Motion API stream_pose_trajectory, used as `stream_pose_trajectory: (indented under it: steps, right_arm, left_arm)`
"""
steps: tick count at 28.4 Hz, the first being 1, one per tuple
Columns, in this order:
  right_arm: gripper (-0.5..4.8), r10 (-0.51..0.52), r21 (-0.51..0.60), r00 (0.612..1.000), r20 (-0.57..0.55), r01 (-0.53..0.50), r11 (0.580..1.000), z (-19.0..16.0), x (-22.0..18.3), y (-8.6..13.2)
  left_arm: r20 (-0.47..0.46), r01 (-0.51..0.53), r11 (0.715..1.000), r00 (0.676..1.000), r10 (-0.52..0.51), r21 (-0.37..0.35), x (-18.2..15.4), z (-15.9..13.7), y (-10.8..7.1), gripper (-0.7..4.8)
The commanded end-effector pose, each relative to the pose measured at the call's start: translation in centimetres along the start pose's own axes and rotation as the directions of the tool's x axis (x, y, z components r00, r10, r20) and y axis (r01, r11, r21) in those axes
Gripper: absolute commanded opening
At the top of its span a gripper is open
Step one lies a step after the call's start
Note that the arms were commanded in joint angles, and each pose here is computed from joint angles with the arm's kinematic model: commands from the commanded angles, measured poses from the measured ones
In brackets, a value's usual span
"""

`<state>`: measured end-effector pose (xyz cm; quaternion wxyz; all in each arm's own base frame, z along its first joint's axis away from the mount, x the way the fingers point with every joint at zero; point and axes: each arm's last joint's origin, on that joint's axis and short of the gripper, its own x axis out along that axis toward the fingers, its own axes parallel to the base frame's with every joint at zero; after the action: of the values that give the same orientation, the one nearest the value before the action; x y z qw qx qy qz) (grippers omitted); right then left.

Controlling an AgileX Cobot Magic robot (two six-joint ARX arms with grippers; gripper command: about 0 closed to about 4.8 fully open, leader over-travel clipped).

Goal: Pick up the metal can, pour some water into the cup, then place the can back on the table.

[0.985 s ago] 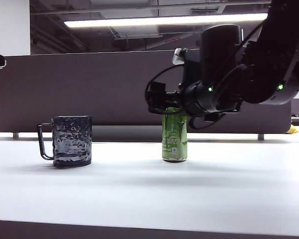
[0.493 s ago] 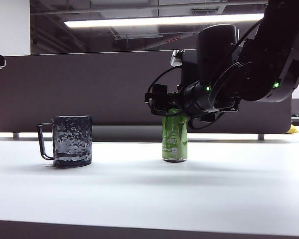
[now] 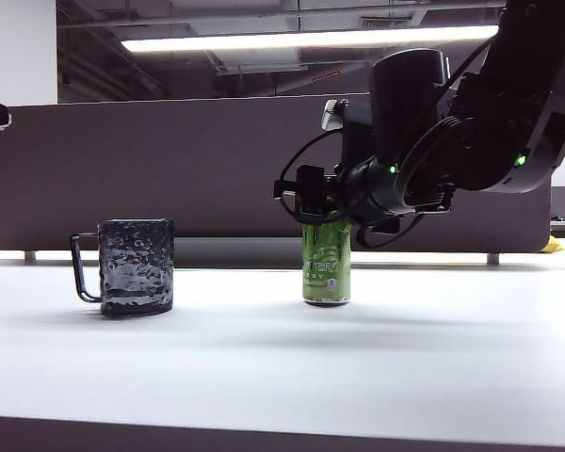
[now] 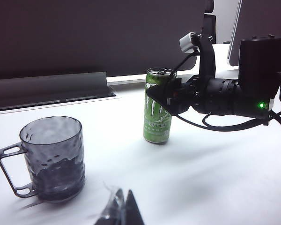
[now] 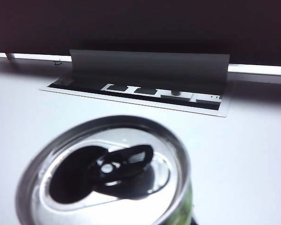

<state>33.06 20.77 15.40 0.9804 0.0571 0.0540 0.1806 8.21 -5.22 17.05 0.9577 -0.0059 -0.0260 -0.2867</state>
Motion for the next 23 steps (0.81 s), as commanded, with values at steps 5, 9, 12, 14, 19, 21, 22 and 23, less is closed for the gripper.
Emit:
stream_pose_trajectory:
  steps: [5, 9, 12, 14, 19, 21, 22, 23]
  right_arm:
    - [2.38, 0.006, 0.008, 1.0, 0.023, -0.007, 1.0, 0.42, 0.04, 0.11]
    - [2.37, 0.006, 0.008, 1.0, 0.023, -0.007, 1.0, 0.42, 0.04, 0.11]
    - [2.34, 0.006, 0.008, 1.0, 0.023, -0.007, 1.0, 0.42, 0.04, 0.11]
    - [1.91, 0.006, 0.008, 1.0, 0.022, -0.007, 1.0, 0.41, 0.04, 0.11]
    - [1.83, 0.007, 0.008, 1.0, 0.025, -0.007, 1.0, 0.43, 0.04, 0.11]
    - [1.83, 0.007, 0.008, 1.0, 0.025, -0.007, 1.0, 0.44, 0.04, 0.11]
    - [1.83, 0.007, 0.008, 1.0, 0.025, -0.007, 1.0, 0.44, 0.04, 0.11]
    - [1.83, 0.007, 0.008, 1.0, 0.025, -0.007, 1.0, 0.44, 0.04, 0.11]
  left_arm:
    - [0.012, 0.0, 1.0, 1.0, 0.0, -0.002, 0.0, 0.15, 0.0, -0.05]
    - [0.013, 0.0, 1.0, 1.0, 0.0, -0.002, 0.0, 0.15, 0.0, -0.05]
    - [0.013, 0.0, 1.0, 1.0, 0.0, -0.002, 0.0, 0.15, 0.0, -0.05]
    - [0.012, 0.0, 1.0, 1.0, 0.0, -0.002, 0.0, 0.15, 0.0, -0.05]
    - [0.012, 0.0, 1.0, 1.0, 0.0, -0.002, 0.0, 0.15, 0.0, -0.05]
    - [0.013, 0.0, 1.0, 1.0, 0.0, -0.002, 0.0, 0.15, 0.0, -0.05]
    - [0.013, 0.0, 1.0, 1.0, 0.0, -0.002, 0.0, 0.15, 0.0, -0.05]
    - [0.013, 0.0, 1.0, 1.0, 0.0, -0.002, 0.0, 0.15, 0.0, -0.05]
